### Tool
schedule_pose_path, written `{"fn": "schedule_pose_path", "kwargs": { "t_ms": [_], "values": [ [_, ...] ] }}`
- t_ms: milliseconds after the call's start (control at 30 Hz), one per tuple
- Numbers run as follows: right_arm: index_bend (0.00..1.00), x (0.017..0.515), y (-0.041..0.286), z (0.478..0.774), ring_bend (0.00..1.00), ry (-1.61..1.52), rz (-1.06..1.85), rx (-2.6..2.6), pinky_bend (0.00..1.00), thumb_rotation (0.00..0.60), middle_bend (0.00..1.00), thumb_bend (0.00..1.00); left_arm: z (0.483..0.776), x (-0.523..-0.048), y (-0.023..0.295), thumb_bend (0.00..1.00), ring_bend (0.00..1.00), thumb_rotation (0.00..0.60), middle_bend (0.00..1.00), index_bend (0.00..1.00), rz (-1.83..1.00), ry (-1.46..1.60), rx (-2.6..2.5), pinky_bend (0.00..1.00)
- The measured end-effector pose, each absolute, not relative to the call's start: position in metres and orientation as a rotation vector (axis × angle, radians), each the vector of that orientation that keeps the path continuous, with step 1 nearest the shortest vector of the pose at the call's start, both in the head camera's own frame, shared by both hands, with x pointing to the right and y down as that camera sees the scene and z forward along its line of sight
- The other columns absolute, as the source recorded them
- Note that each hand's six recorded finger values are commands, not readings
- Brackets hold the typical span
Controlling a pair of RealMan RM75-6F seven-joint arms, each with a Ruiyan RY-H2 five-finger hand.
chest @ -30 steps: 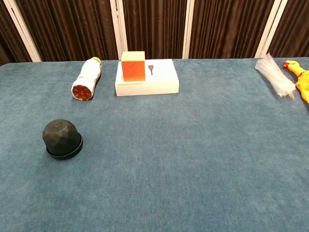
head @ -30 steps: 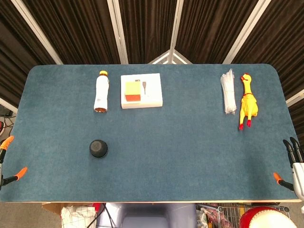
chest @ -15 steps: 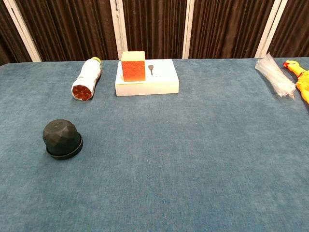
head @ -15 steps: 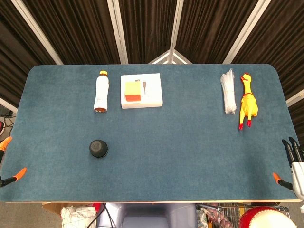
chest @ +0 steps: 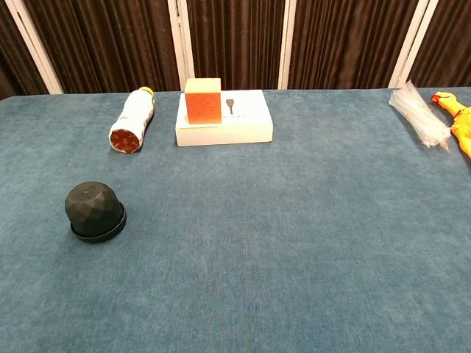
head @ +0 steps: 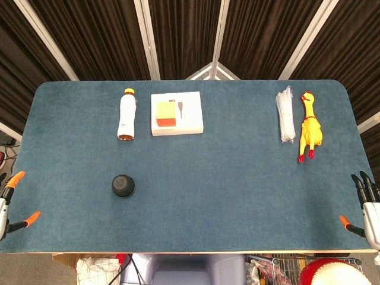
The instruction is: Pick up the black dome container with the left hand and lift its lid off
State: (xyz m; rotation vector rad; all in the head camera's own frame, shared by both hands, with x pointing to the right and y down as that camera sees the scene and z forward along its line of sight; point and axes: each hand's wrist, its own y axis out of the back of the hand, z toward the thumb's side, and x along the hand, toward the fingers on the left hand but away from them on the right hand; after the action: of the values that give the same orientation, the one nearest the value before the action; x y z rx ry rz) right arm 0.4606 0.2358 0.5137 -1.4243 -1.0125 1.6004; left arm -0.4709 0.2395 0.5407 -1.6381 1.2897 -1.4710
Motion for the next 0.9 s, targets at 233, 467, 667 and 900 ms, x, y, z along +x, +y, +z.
{"fn": "schedule_pose_path", "kwargs": {
  "t_ms": [233, 467, 667, 900],
  "values": [
    [0.00, 0.461, 0.237, 0.511, 0.16, -1.035, 1.591, -1.438, 0.08, 0.600, 0.00, 0.21, 0.559, -0.457, 0.236, 0.18, 0.00, 0.600, 0.12, 0.07, -1.366, 1.420, -1.817, 0.00],
    [0.00, 0.458, 0.240, 0.513, 0.16, -1.027, 1.589, -1.457, 0.08, 0.600, 0.00, 0.21, 0.604, -0.435, 0.234, 0.18, 0.00, 0.600, 0.13, 0.10, -1.241, 1.577, -1.974, 0.00],
    [0.00, 0.461, 0.242, 0.513, 0.16, -1.035, 1.593, -1.457, 0.08, 0.600, 0.00, 0.21, 0.642, -0.417, 0.240, 0.18, 0.00, 0.600, 0.13, 0.10, -1.223, 1.611, -2.044, 0.00],
    [0.00, 0.463, 0.240, 0.513, 0.16, -1.039, 1.596, -1.457, 0.08, 0.600, 0.00, 0.21, 0.676, -0.398, 0.248, 0.18, 0.00, 0.600, 0.14, 0.10, -1.235, 1.617, -2.120, 0.00]
  ]
}}
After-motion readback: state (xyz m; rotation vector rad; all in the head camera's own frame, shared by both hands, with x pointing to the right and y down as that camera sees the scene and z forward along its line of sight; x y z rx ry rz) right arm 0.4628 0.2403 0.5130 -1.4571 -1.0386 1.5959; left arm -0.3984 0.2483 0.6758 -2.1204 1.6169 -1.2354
